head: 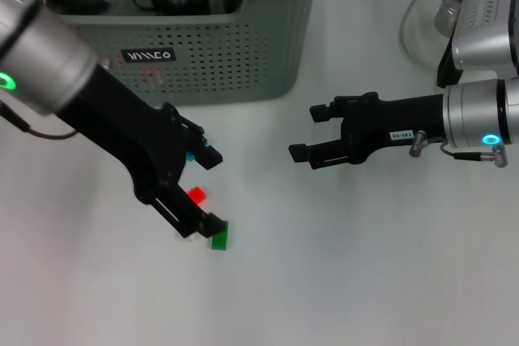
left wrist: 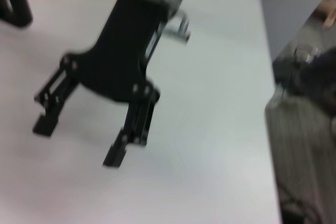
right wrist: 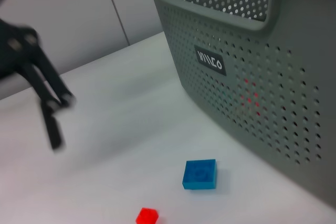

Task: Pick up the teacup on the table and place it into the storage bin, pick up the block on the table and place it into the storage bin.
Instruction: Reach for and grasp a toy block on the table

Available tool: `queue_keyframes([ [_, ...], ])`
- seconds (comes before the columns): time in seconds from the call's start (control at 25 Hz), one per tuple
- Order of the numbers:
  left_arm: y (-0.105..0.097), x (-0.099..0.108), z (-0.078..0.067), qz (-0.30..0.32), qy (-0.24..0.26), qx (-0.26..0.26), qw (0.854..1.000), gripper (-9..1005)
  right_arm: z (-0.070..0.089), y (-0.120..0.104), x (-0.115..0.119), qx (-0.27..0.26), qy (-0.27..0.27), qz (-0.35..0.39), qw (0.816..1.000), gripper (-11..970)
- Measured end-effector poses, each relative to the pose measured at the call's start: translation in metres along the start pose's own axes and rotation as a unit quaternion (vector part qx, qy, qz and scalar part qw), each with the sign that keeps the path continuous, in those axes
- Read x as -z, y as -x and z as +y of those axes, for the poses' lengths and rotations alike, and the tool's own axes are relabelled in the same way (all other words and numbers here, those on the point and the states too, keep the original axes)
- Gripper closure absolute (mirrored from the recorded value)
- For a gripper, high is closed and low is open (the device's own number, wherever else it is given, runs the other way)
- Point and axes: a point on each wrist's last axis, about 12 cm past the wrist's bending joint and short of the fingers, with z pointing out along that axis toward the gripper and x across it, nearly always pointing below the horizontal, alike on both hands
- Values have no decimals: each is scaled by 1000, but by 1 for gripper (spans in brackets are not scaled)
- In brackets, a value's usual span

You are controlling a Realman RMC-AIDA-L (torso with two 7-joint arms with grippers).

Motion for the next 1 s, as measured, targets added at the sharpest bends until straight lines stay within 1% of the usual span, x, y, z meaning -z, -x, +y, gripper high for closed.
queue_keyframes([
  [0.04, 0, 0, 0, 0, 0, 0, 1000, 88, 0, 0, 0, 0, 0, 0, 1000, 46],
  [0.12, 0, -20, 7, 45, 26, -13, 999, 67, 0, 0, -1, 0, -1, -1, 1000, 46],
  [0.24, -2, -33, 15, 80, 60, -31, 995, 37, 0, 1, -1, 0, -1, -1, 1000, 46],
  [0.32, -3, -42, 21, 100, 80, -52, 990, 38, 0, 1, -1, 0, -1, -1, 1000, 46],
  [0.52, -3, -47, 35, 128, 124, -93, 980, 42, 0, 0, -1, -8, 0, 0, 1000, 47],
  [0.68, 5, -47, 46, 151, 151, -126, 969, 45, 0, -1, 0, -16, 0, 0, 1000, 47],
  [0.8, 9, -53, 52, 170, 151, -141, 963, 45, 0, -1, 1, -20, 0, 1, 1000, 47],
  [0.92, 11, -61, 60, 196, 157, -162, 954, 46, 0, -2, 0, -24, -2, 1, 1000, 47],
  [1.0, 11, -63, 61, 199, 157, -167, 953, 46, 0, -2, 0, -27, -1, 1, 1000, 47],
])
